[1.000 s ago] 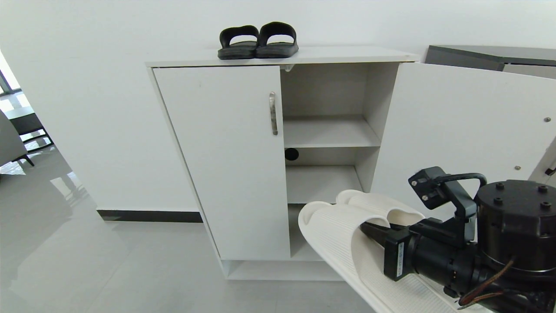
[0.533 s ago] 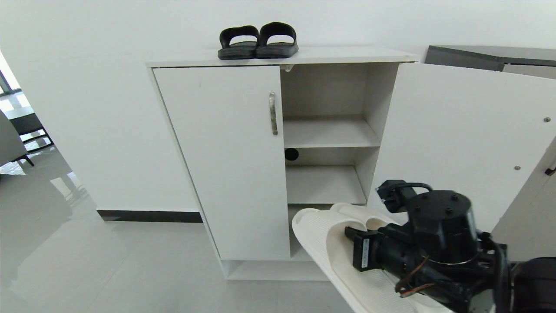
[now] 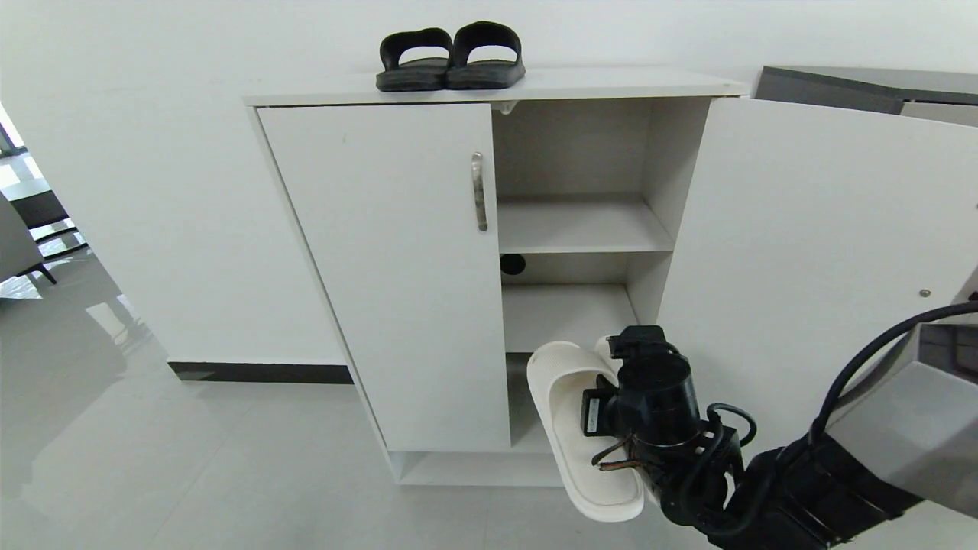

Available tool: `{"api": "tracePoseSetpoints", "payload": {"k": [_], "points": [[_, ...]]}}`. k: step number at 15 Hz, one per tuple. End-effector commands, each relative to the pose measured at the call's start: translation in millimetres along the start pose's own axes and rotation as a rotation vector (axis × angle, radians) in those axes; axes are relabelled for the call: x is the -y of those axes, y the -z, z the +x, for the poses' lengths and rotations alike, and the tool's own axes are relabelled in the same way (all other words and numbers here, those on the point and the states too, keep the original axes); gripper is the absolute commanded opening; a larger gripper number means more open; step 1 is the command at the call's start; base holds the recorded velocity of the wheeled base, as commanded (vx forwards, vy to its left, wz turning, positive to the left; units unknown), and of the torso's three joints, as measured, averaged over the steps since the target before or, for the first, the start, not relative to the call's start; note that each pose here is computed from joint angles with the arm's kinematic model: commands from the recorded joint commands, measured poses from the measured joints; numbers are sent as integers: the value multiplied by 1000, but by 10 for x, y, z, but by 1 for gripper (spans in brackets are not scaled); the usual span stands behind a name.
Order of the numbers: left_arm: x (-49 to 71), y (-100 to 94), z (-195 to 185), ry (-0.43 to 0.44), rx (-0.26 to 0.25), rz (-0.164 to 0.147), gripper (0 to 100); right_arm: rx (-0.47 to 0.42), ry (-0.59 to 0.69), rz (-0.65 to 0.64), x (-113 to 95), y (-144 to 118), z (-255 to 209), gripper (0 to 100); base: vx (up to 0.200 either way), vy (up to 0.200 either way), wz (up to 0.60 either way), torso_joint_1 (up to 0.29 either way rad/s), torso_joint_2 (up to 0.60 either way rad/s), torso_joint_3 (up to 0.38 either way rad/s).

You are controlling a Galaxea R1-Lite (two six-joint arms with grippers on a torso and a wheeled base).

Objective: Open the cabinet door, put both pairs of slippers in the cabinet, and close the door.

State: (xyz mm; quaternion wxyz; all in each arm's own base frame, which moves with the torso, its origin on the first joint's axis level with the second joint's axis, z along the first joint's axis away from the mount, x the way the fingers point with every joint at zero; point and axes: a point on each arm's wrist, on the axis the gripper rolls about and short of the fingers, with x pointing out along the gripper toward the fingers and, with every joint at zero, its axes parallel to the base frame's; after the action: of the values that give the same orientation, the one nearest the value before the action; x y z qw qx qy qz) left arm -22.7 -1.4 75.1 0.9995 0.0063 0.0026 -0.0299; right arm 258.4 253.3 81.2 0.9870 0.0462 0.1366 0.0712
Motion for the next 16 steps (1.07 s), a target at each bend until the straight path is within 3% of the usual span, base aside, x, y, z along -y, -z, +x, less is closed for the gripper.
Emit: {"api": "tracePoseSetpoints", "payload": {"k": [1,6,9,16], "points": [[0,0,0,0,-1,-1,0,-5,39,-50,-24,181,132,0,0,0,0,2,-2,-193],[0,0,0,0,-1,-1,0,166,60,-56,-133,271,402,0,0,0,0,4,6,-195],[0,0,0,0,-1,-1,0,257,106,-99,-198,118,588,0,0,0,0,2,-1,-198],[0,0,0,0,-1,-1,0,244,152,-129,-217,9,717,0,0,0,0,2,2,-63]]}}
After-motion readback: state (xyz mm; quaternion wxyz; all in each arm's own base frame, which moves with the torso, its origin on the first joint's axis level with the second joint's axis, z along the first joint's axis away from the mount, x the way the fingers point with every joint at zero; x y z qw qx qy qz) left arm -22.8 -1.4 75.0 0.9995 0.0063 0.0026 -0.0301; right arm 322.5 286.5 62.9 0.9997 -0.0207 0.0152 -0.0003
